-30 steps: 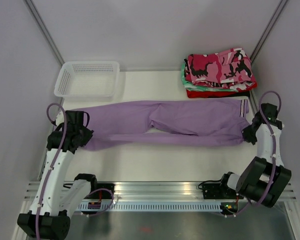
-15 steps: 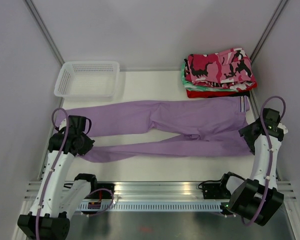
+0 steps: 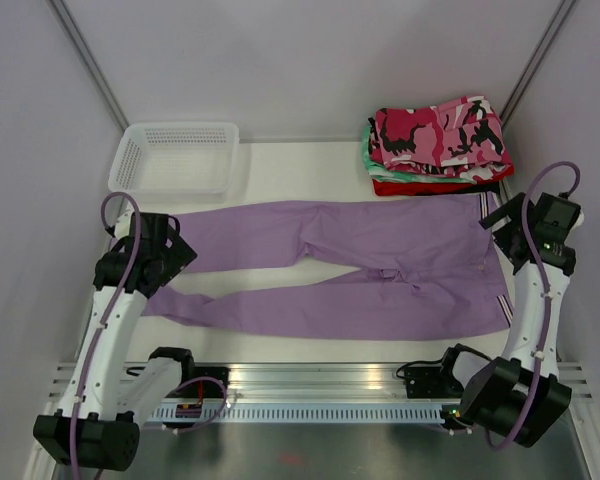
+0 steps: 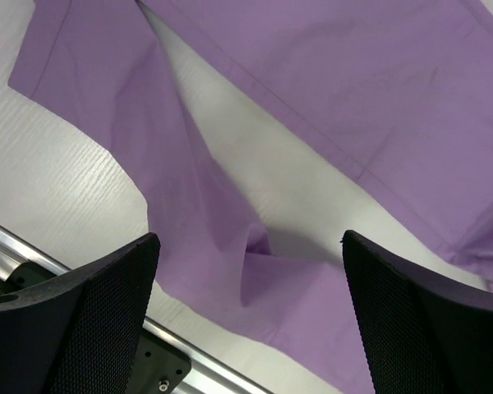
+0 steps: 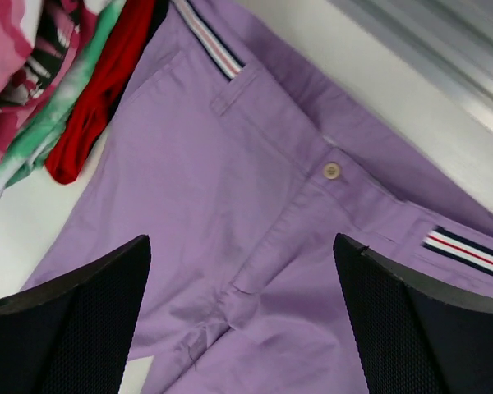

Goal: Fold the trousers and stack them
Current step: Flatten the trousers out, then fold the trousers

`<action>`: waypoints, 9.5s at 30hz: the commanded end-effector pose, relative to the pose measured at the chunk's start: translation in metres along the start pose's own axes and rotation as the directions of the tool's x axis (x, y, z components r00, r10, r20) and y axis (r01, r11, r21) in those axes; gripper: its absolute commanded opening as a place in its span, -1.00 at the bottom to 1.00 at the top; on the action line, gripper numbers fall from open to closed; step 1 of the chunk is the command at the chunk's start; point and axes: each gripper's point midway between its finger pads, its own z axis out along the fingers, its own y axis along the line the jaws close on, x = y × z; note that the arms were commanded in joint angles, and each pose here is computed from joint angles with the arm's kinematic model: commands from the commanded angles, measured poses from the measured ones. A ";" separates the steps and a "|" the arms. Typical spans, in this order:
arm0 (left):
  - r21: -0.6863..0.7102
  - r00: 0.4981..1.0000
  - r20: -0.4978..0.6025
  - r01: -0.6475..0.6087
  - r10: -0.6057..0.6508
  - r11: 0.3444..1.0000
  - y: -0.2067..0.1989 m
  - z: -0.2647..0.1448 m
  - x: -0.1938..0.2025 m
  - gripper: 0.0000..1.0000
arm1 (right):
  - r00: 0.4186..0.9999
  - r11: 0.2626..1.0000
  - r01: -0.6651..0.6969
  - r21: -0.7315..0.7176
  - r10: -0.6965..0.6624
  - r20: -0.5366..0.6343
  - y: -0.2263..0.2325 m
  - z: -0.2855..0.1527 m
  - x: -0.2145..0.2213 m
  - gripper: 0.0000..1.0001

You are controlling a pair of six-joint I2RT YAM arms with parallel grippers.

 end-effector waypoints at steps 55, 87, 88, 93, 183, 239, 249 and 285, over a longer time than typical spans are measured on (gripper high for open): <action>0.249 0.994 0.028 -0.114 0.110 0.962 -0.050 0.064 0.002 0.47 | 0.910 0.985 0.174 0.006 -0.158 -0.384 -0.022 0.068 0.158 0.96; 0.688 0.498 0.025 -0.638 0.867 0.347 -0.213 0.024 0.316 -0.95 | 0.978 0.873 -0.085 0.481 0.165 -0.126 -0.156 0.086 0.100 -1.00; 0.693 0.496 0.031 -0.637 0.868 0.339 -0.218 0.020 0.317 -0.95 | 0.981 0.877 -0.095 0.472 0.162 -0.104 -0.153 0.081 0.095 -1.00; 0.637 0.536 0.053 -0.668 0.843 0.385 -0.226 -0.004 0.279 -0.94 | 0.991 0.991 -0.109 0.073 0.114 -0.069 -0.076 0.065 0.067 -0.26; -0.404 0.578 0.306 0.798 -0.756 0.446 0.175 0.098 0.032 0.92 | 0.922 0.923 0.114 -0.366 -0.235 -0.307 0.141 0.078 0.116 0.96; -0.396 0.601 0.110 0.757 -0.791 0.520 0.180 0.126 0.060 -0.95 | 0.897 0.565 -0.365 0.740 0.425 0.118 -0.181 0.004 0.105 0.96; -0.415 0.604 0.117 0.751 -0.788 0.514 0.183 0.125 0.062 -0.95 | 0.885 0.550 -0.363 0.752 0.456 0.094 -0.197 0.012 0.130 0.91; -0.197 0.567 0.251 0.823 -0.784 0.532 0.158 0.053 -0.083 -0.95 | 0.991 0.934 -0.132 0.332 0.117 0.066 -0.050 0.058 -0.016 -1.00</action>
